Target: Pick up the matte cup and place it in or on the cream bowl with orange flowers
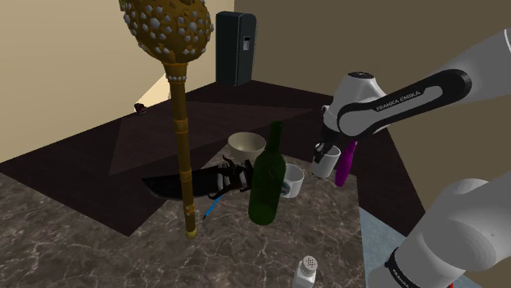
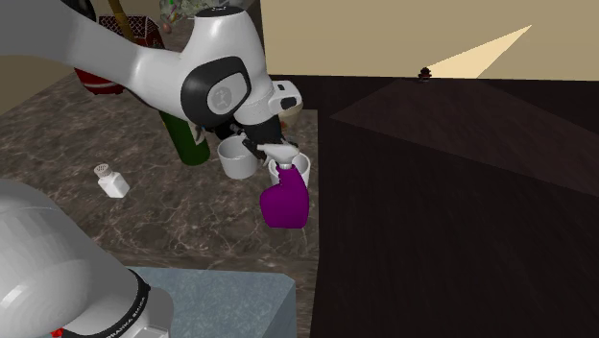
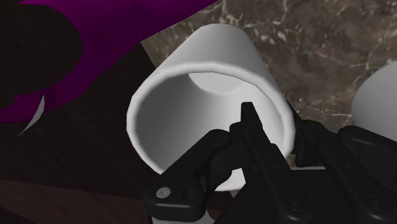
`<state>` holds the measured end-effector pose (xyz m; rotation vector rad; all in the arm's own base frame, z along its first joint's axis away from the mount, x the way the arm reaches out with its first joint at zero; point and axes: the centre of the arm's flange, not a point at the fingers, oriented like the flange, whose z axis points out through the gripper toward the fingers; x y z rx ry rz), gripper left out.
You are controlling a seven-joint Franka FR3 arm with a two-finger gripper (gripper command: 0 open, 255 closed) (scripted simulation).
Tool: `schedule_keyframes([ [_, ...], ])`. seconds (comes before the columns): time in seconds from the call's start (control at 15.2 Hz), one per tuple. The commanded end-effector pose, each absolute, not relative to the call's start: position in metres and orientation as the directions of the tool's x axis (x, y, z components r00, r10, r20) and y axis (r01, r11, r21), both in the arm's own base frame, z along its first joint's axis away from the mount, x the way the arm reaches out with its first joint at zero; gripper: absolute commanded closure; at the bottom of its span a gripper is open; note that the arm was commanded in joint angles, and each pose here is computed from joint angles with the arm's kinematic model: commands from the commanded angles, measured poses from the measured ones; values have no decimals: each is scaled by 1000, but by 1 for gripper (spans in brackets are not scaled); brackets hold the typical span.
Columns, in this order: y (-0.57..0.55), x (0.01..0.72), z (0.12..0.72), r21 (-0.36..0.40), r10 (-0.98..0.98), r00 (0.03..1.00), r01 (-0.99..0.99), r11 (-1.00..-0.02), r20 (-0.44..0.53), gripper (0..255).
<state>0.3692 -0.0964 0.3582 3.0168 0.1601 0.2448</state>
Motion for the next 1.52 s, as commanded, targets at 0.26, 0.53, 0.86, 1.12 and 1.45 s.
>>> schedule_keyframes([
  [0.26,-96,369,358,118,114,981,96,-988,154,255],
  [0.53,-96,369,369,118,114,981,96,-988,154,255],
  [0.86,-96,369,395,118,114,981,96,-988,154,255],
  [1.12,-96,369,416,118,114,981,96,-988,154,255],
  [1.45,-96,369,443,118,114,981,96,-988,154,255],
])
